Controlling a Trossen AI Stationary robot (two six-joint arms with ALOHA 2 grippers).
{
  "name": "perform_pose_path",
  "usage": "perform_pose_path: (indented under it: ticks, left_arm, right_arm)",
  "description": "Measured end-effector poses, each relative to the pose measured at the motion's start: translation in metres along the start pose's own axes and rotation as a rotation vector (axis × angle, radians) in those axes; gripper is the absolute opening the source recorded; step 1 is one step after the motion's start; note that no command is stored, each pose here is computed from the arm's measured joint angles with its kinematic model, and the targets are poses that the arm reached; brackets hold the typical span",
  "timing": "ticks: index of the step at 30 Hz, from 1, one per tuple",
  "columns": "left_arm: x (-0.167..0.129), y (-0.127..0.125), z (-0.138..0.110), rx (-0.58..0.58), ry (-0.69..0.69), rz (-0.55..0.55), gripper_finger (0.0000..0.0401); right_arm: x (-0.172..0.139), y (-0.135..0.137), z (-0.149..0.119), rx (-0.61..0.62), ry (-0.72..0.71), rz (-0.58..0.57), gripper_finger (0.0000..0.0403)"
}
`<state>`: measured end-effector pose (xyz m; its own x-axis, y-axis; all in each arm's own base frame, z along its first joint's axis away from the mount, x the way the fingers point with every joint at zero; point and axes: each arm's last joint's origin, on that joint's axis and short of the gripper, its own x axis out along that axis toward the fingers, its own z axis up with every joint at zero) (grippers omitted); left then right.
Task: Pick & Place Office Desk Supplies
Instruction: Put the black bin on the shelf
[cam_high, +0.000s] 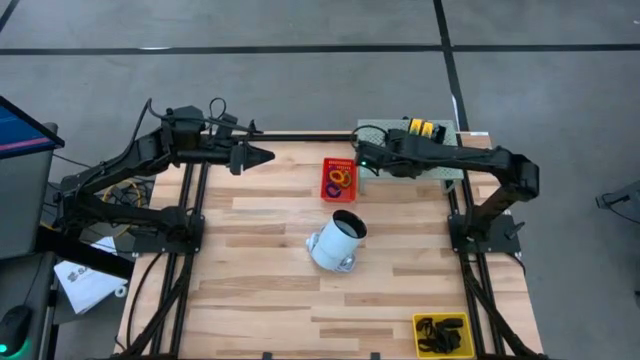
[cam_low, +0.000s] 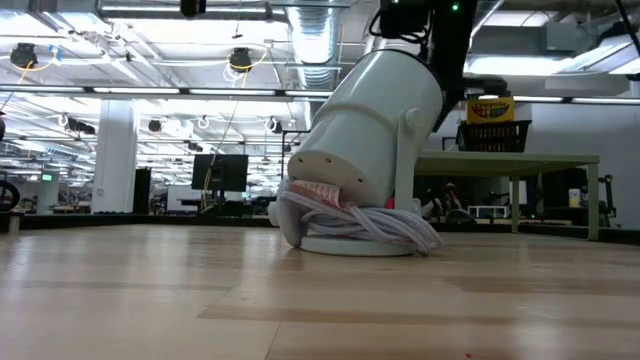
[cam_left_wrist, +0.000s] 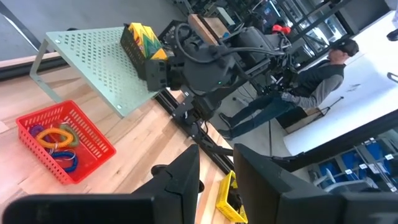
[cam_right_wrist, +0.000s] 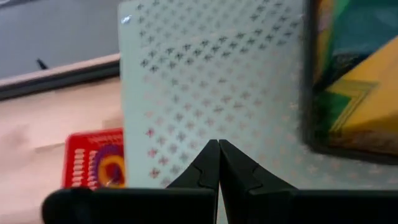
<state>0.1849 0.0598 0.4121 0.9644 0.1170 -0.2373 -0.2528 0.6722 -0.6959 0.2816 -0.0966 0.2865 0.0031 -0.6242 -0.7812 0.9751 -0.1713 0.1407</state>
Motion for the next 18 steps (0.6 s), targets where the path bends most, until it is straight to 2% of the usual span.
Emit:
perform_pose_path:
  ticks: [8,18]
  left_arm:
    - [0.000,0.000,0.000,-0.001,0.008,-0.010,0.0094]
    - [0.000,-0.004,0.003,-0.008,-0.021,-0.046,0.0094]
  right_arm:
    - [0.002,-0.011,0.004,-0.024,-0.028,-0.100,0.0000]
    - [0.000,-0.015,0.003,-0.055,-0.018,-0.134,0.0000]
